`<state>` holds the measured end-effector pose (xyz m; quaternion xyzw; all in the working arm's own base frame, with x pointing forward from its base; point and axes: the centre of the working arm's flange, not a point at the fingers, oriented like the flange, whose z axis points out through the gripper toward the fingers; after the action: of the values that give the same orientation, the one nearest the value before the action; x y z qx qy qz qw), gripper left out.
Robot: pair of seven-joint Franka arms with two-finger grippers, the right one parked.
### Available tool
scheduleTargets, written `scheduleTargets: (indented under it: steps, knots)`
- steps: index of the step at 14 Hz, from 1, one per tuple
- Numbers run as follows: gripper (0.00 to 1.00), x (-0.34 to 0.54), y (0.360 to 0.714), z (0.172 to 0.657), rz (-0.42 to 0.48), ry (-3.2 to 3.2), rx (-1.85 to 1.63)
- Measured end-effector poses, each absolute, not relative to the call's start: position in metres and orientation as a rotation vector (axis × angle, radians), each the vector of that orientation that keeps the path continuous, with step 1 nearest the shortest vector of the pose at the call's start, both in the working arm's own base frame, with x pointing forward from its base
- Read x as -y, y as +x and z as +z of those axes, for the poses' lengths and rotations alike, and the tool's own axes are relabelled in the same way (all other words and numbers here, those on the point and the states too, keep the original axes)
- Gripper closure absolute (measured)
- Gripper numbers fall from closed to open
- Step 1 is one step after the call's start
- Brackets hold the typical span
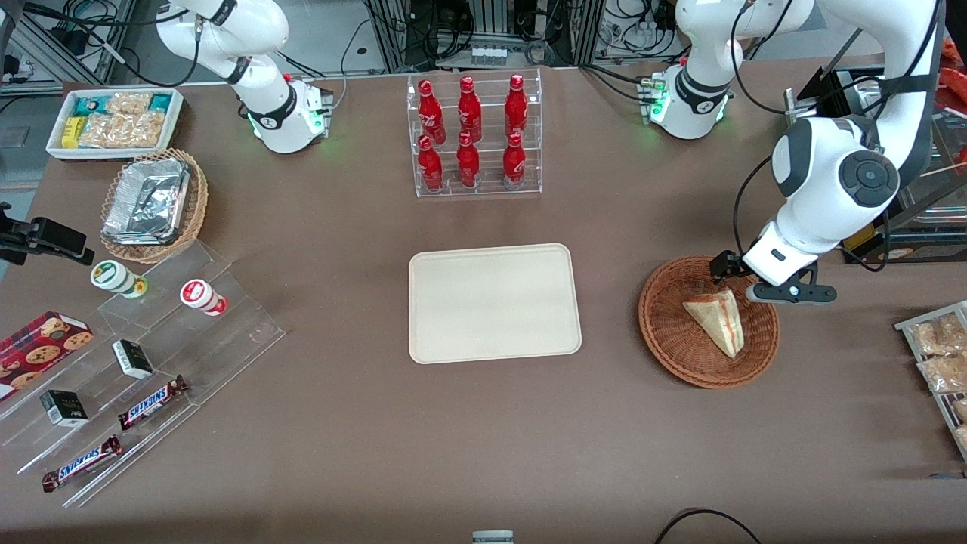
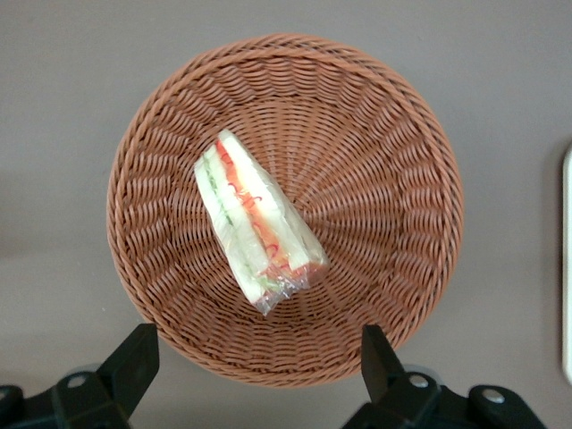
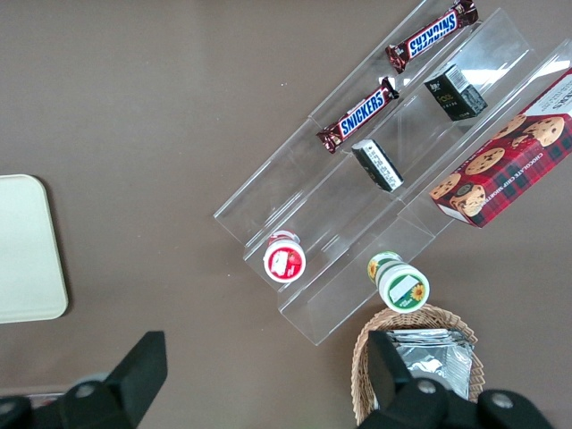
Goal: Place sandwich from basket to tray
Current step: 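Lower the left gripper and close it on the wrapped sandwich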
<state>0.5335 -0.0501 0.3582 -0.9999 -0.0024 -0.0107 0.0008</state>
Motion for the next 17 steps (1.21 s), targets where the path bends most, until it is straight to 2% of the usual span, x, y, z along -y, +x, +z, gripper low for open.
scheduleTargets:
  steps: [9,17]
  knots:
    - [0.0,0.051,0.543,0.325,-0.053,-3.014,0.937]
    - [0.0,0.051,0.546,0.294,-0.016,-2.974,1.046]
